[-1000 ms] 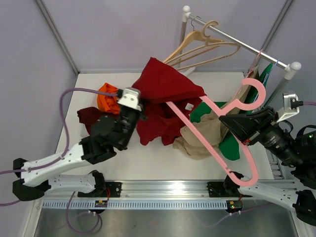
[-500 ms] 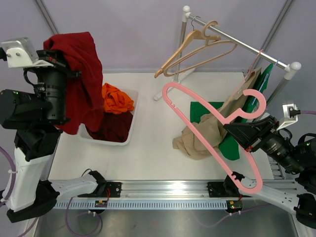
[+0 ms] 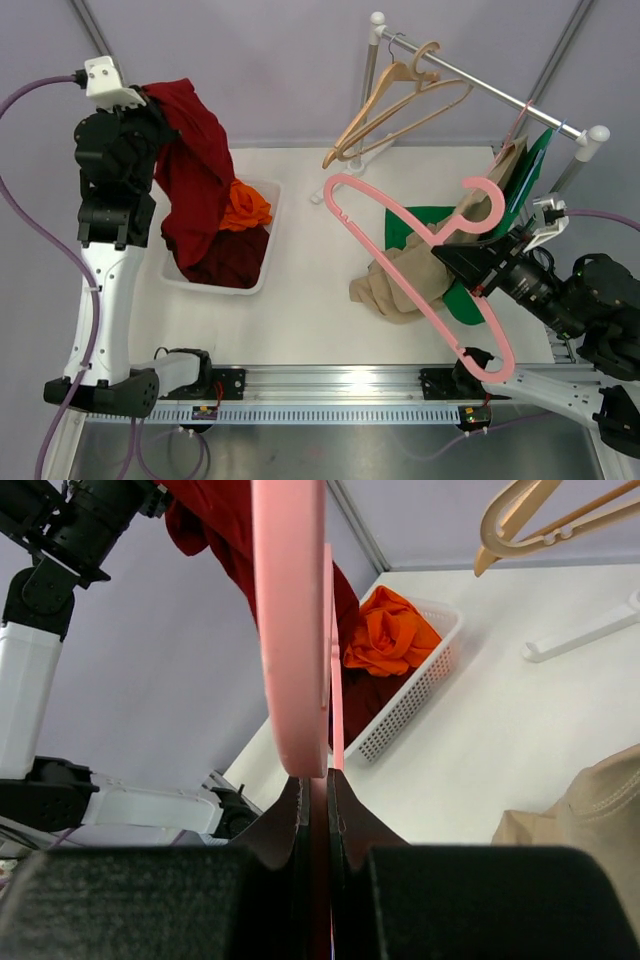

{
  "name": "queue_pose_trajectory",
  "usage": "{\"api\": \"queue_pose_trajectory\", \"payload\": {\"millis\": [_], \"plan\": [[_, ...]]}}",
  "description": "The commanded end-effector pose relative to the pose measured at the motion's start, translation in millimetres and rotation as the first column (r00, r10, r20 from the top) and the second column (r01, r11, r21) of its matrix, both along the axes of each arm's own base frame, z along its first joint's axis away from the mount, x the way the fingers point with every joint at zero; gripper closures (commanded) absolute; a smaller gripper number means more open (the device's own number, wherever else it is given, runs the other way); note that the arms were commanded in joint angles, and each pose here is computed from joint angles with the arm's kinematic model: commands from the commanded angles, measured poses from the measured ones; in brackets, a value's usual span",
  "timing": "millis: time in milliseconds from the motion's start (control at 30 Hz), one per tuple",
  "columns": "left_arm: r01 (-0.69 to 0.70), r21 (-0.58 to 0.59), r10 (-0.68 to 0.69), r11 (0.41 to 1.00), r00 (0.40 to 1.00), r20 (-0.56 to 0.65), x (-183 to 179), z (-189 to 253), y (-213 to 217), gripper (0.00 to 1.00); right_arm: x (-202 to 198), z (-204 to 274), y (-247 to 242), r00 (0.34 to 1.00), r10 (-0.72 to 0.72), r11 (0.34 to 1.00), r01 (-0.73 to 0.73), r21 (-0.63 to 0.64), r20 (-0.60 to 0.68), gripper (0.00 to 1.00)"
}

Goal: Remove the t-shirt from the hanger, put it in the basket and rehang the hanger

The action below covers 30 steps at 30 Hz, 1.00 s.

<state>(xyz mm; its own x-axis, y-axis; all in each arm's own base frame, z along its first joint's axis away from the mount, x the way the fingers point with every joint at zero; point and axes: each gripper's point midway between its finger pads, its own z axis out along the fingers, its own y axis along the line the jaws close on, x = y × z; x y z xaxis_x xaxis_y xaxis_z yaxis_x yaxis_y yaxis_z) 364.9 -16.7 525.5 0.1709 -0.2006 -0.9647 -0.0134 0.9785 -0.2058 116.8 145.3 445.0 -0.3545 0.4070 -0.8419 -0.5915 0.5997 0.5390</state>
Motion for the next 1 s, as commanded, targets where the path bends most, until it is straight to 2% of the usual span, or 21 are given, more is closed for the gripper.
{"api": "queue_pose_trajectory", "payload": {"millis": [0,33,67,133,167,267,300,333,433,467,500,533,567,633,667,733,767,967], "plan": [[0.076,-0.055,-0.069,0.996,0.991,0.116,-17.2,18.9,-9.2,1.0,8.4,6.4,5.2,0.999,-0.019,1.0,0.02,-0.022,0.029,1.0],[0.06,-0.056,-0.053,0.997,0.993,0.108,-15.6,9.2,-6.5,1.0,12.0,5.4,4.5,0.999,-0.039,0.999,0.039,-0.026,0.026,1.0],[0.025,-0.065,-0.023,0.998,0.999,0.033,-4.5,-29.8,-1.9,1.0,16.0,2.1,7.8,0.999,-0.048,0.998,0.048,-0.04,0.02,1.0],[0.009,-0.086,-0.007,0.996,1.0,0.022,-10.2,-52.9,1.1,1.0,21.8,0.1,8.8,0.997,-0.072,0.996,0.073,-0.052,0.018,1.0],[0.003,-0.115,-0.01,0.993,0.998,-0.056,-3.7,-95.6,-0.3,1.0,28.0,-2.1,9.9,0.995,-0.099,0.993,0.1,-0.066,0.015,1.0],[0.006,-0.18,-0.029,0.984,0.991,-0.129,-7.7,-140.1,-4.4,1.0,46.4,-5.8,10.4,0.982,-0.188,0.976,0.187,-0.108,0.004,1.0],[-0.017,-0.218,-0.029,0.976,0.978,-0.206,-9.4,-173.2,-4.9,1.0,51.4,-5.9,8.3,0.976,-0.218,0.968,0.216,-0.128,0.003,1.0],[-0.032,-0.243,-0.027,0.97,0.971,-0.237,-12.7,-186.8,-4.7,1.0,56.4,-7.2,6.2,0.969,-0.249,0.958,0.246,-0.147,0.002,1.0],[-0.043,-0.3,-0.065,0.953,0.938,-0.341,-32.8,-231.4,-11.3,1.0,76.7,-14.7,-6.3,0.922,-0.388,0.892,0.379,-0.246,0.011,1.0],[-0.041,-0.318,-0.073,0.947,0.938,-0.338,-43.6,-234.9,-12.2,0.99,87.0,-18.9,-12.0,0.889,-0.457,0.847,0.444,-0.293,0.024,1.0],[-0.053,-0.32,-0.076,0.946,0.923,-0.378,-51.2,-250.2,-12.4,0.93,89.5,-17.7,-19.2,0.871,-0.49,0.819,0.474,-0.323,0.035,1.0],[-0.078,-0.316,-0.062,0.946,0.91,-0.411,-58.5,-268.6,-9.6,0.75,95.0,-15.0,-31.2,0.829,-0.556,0.77,0.54,-0.339,0.058,1.0],[-0.083,-0.324,-0.056,0.942,0.916,-0.398,-67.9,-268.1,-7.8,0.63,99.8,-21.0,-31.8,0.812,-0.579,0.731,0.556,-0.394,0.071,1.0],[-0.094,-0.318,-0.049,0.943,0.908,-0.416,-79.3,-279.2,-5.7,0.33,103.3,-8.0,-41.2,0.772,-0.629,0.688,0.608,-0.396,0.093,1.0],[-0.087,-0.315,-0.052,0.945,0.911,-0.408,-83.3,-277.3,-5.7,0.16,108.0,-12.9,-38.3,0.762,-0.639,0.654,0.612,-0.445,0.11,1.0],[-0.05,-0.31,-0.076,0.949,0.922,-0.38,-92.1,-266.8,-9.1,0.04,111.5,-2.2,-46.2,0.718,-0.683,0.603,0.657,-0.452,0.133,1.0],[-0.027,-0.298,-0.088,0.954,0.927,-0.365,-94.3,-258.4,-10.7,0.01,116.9,-7.1,-41.4,0.707,-0.691,0.567,0.66,-0.493,0.152,1.0],[0.135,-0.259,-0.212,0.956,0.93,-0.3,-119.0,-221.9,-30.2,0.01,135.4,-7.2,-32.8,0.637,-0.745,0.445,0.695,-0.565,0.197,1.0]]}}
